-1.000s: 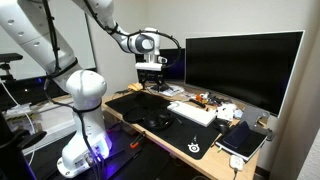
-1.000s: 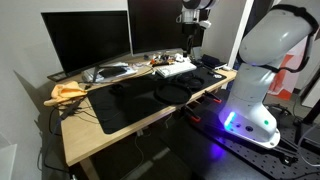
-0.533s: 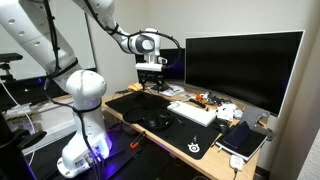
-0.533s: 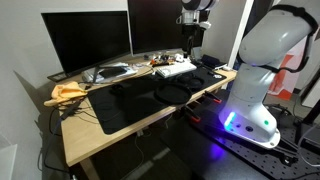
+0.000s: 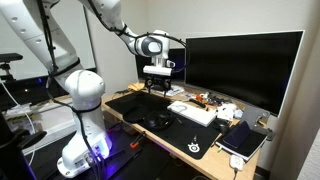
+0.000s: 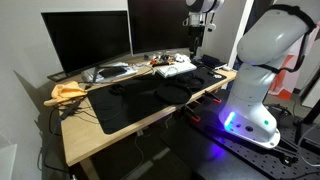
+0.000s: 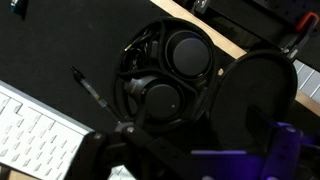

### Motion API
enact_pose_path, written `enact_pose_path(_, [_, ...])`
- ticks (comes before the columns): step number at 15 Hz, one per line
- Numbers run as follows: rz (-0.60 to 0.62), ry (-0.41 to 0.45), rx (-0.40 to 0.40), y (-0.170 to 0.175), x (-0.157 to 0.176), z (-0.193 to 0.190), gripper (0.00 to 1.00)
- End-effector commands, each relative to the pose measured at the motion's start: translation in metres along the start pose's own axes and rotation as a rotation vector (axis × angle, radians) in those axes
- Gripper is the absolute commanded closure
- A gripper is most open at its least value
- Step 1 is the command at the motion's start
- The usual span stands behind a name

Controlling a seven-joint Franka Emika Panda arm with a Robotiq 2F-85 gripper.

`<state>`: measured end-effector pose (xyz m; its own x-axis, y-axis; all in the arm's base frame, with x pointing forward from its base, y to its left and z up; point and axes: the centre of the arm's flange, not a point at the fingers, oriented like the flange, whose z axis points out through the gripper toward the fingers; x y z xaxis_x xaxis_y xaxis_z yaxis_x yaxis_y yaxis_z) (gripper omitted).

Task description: Move the headphones to the left

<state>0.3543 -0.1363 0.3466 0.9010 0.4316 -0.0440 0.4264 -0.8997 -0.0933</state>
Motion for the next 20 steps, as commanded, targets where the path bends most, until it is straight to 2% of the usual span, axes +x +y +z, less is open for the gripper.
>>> enact_pose_path(1, [-0.029, -0.012, -0.02, 0.032, 0.004, 0.005, 0.0])
enact_pose_path(4, [-0.043, -0.018, -0.036, 0.049, 0.01, 0.006, 0.0])
enact_pose_path(5, [-0.034, -0.014, -0.041, 0.053, 0.013, 0.009, 0.09])
enact_pose_path(6, [-0.027, -0.011, -0.049, 0.056, 0.015, 0.01, 0.13])
enact_pose_path(7, [-0.018, -0.012, -0.052, 0.059, 0.018, 0.014, 0.27])
enact_pose_path(8, [-0.011, -0.016, -0.055, 0.063, 0.02, 0.018, 0.27])
enact_pose_path(9, [-0.005, -0.019, -0.061, 0.066, 0.021, 0.022, 0.19])
enact_pose_path(10, [0.003, -0.022, -0.065, 0.07, 0.022, 0.027, 0.23])
enact_pose_path(11, [0.011, -0.027, -0.064, 0.074, 0.023, 0.031, 0.22])
enact_pose_path(14, [0.044, -0.041, -0.075, 0.079, 0.029, 0.05, 0.4])
enact_pose_path(16, [0.068, -0.049, -0.077, 0.081, 0.032, 0.061, 0.4])
enact_pose_path(17, [0.07, -0.054, -0.078, 0.08, 0.034, 0.066, 0.45])
enact_pose_path(20, [0.103, -0.06, -0.098, 0.08, 0.044, 0.077, 0.46])
